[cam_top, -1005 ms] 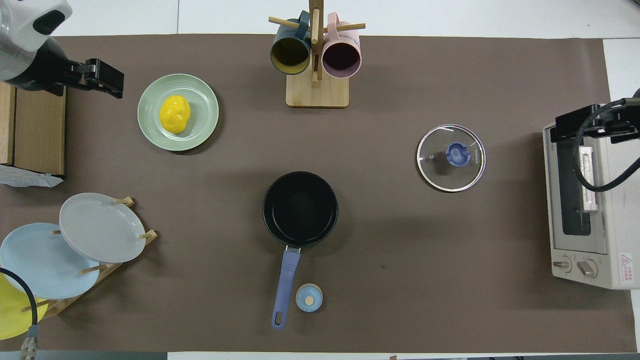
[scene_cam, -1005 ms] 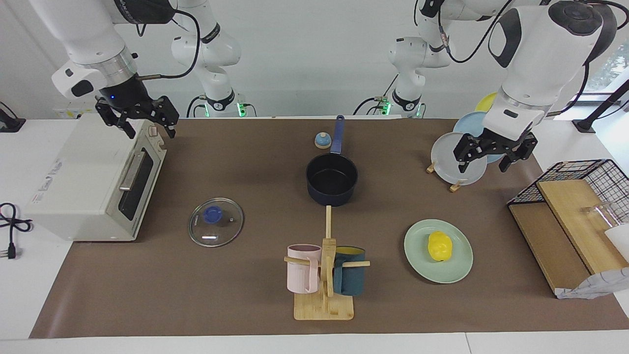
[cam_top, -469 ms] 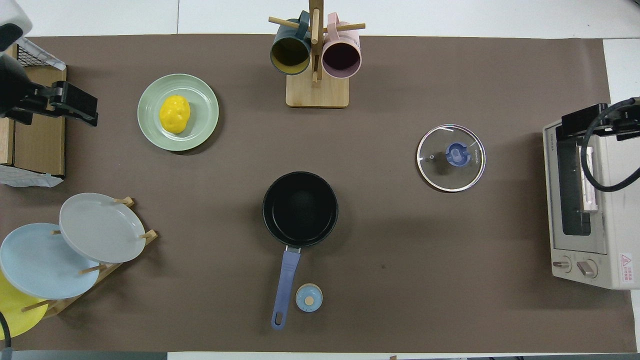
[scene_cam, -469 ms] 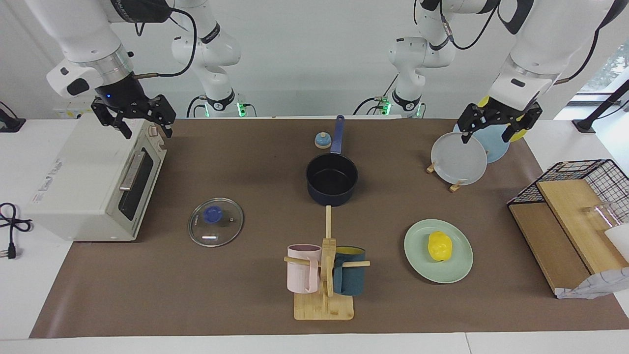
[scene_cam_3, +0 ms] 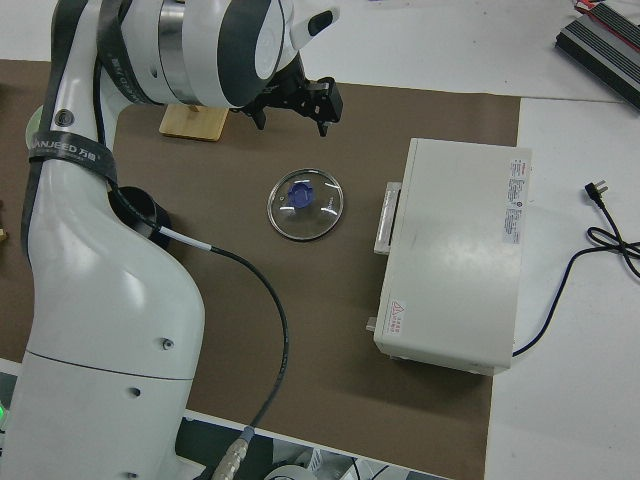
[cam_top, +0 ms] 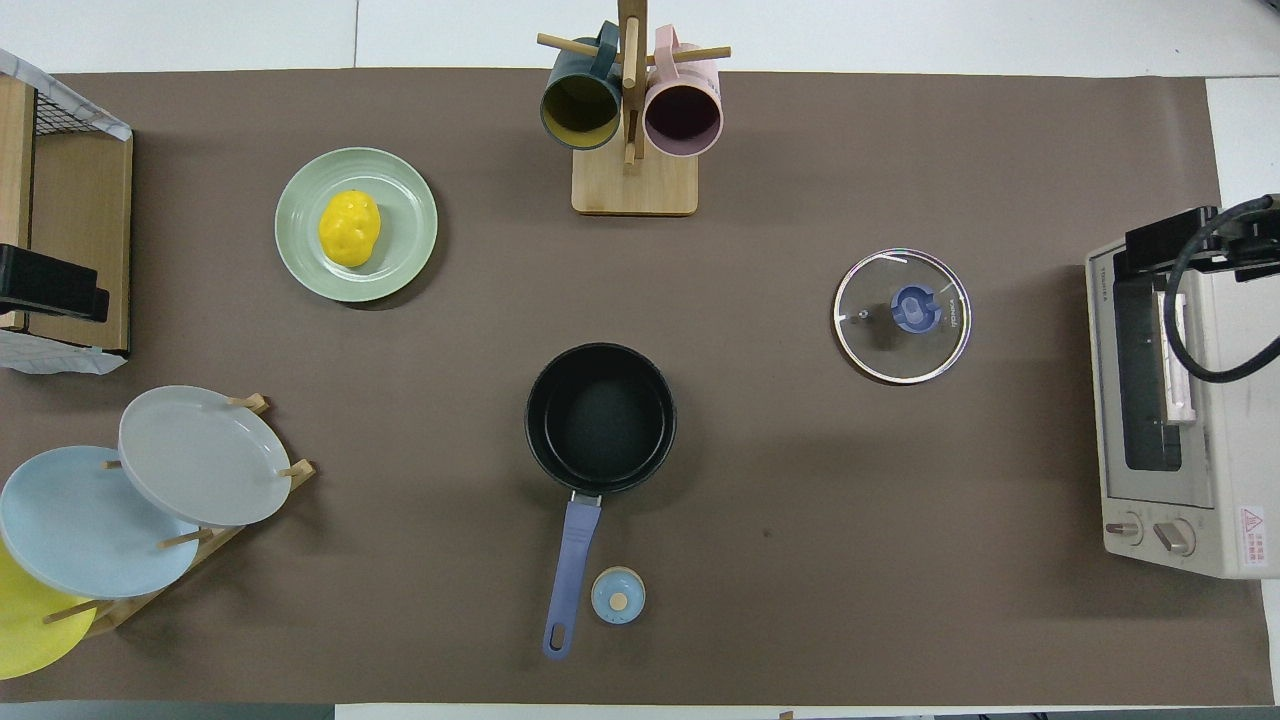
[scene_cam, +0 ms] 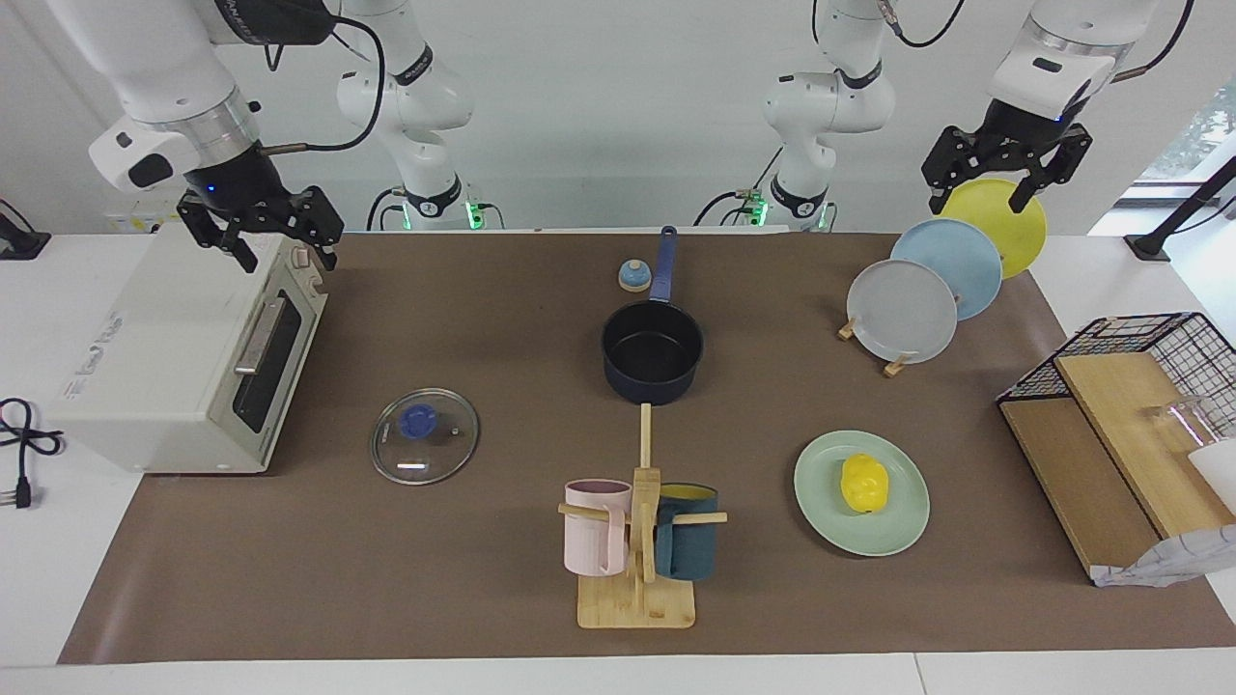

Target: Transfer potato from pot to plate

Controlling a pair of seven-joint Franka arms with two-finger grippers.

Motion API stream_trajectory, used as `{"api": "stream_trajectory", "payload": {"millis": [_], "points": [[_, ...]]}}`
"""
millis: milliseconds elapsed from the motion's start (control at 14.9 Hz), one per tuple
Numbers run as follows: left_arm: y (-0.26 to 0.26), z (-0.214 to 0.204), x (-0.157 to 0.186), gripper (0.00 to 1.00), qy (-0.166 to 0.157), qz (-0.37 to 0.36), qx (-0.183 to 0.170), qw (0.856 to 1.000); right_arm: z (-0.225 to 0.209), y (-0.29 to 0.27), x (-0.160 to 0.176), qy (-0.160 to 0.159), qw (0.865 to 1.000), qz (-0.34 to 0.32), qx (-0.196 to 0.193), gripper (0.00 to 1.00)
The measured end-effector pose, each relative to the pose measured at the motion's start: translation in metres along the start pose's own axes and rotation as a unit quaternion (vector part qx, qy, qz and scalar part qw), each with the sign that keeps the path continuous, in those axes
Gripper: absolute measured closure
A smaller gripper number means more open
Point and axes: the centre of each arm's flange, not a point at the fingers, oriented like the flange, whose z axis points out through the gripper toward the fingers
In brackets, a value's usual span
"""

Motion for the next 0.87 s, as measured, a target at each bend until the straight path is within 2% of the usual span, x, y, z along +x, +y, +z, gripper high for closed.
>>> {"api": "stream_trajectory", "payload": {"millis": [871], "points": [[0.0017,0.006,0.0011,0.0,-0.001,0.002,-0.006,1.0,0.0058,0.0002,-0.0007,-0.008,1.0,0.0,0.0,0.0]]}}
